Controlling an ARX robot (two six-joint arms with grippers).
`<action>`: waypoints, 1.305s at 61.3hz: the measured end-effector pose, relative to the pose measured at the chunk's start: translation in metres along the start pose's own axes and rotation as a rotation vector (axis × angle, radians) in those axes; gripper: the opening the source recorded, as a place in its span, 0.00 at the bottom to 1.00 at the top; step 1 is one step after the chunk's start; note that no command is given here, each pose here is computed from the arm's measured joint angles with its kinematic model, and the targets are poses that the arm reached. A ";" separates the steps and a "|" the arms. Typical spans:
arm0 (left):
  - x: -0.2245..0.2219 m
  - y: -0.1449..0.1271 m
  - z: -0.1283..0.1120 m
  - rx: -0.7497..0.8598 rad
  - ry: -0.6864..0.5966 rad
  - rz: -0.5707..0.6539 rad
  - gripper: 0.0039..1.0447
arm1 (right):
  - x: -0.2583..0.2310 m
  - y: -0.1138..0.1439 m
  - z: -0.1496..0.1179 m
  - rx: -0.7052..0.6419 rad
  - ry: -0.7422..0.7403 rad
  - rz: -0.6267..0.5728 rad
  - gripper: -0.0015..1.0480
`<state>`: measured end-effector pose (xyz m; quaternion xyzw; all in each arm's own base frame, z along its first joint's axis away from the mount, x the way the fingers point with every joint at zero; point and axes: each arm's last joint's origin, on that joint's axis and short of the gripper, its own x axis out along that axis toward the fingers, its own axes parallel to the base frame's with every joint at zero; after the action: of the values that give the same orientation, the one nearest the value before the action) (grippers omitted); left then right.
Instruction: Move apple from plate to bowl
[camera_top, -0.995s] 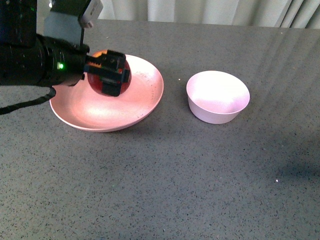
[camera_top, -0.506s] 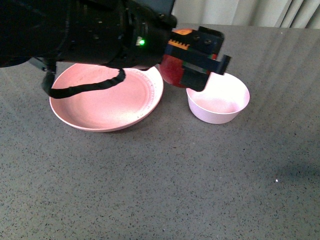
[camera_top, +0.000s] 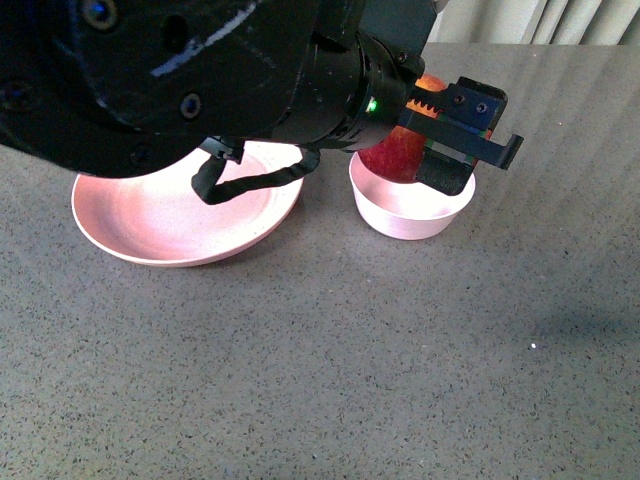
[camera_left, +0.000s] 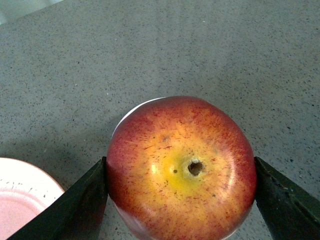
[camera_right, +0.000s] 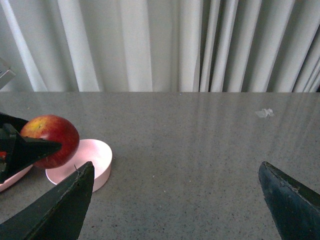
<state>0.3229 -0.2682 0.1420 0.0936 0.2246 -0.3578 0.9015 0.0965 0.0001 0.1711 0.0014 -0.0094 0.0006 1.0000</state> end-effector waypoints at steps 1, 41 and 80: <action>0.002 0.000 0.000 0.000 0.004 0.003 0.70 | 0.000 0.000 0.000 0.000 0.000 0.000 0.91; 0.037 -0.004 -0.011 0.021 0.071 0.022 0.70 | 0.000 0.000 0.000 0.000 0.000 0.000 0.91; 0.053 -0.008 -0.021 0.021 0.096 0.033 0.94 | 0.000 0.000 0.000 0.000 0.000 0.000 0.91</action>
<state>0.3448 -0.2989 0.0985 0.1240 0.2620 -0.3403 0.8945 0.0965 0.0001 0.1712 0.0012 -0.0096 0.0006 1.0000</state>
